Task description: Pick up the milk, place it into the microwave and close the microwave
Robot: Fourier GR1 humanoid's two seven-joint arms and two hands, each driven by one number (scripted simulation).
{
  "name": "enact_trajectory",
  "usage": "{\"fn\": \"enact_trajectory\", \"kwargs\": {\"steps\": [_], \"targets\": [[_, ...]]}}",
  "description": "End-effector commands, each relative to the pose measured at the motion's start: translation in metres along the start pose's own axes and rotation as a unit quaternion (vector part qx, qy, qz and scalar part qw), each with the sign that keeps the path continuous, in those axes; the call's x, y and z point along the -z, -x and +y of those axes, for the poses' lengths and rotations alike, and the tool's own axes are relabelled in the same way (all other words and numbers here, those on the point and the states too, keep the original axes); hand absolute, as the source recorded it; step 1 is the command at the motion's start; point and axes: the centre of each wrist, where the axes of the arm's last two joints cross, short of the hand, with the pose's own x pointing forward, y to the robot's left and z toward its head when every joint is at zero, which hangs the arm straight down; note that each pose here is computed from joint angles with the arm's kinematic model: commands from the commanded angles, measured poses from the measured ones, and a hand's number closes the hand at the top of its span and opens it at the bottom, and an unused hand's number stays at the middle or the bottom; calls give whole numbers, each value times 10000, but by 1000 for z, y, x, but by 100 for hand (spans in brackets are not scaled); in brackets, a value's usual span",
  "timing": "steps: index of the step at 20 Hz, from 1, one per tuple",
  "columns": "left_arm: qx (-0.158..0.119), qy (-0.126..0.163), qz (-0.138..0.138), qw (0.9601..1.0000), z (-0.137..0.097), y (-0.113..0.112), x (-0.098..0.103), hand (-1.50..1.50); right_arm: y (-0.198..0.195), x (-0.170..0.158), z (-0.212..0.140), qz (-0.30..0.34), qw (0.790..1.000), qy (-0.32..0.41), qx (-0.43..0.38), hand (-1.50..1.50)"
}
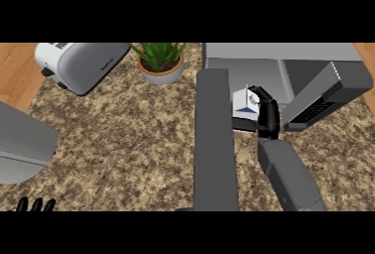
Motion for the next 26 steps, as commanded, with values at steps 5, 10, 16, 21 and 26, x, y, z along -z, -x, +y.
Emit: {"fn": "enact_trajectory", "kwargs": {"steps": [5,10,16,21,26], "targets": [[-11,140,22,9999,12,-6,11,-150,9,31,-12,217,9961,178,-835,150],[-75,192,-45,9998,2,2,7,-150,14,35,-28,201,9924,270,-1185,150],[-85,314,12,9995,4,5,14,-150,14,41,-41,-38,9842,328,-1739,150],[-133,332,-52,9993,7,10,10,-150,0,60,-47,-532,9686,369,-2401,150],[-146,353,-24,9993,6,9,14,-150,-6,65,-35,-730,9706,680,-2189,150]]}}
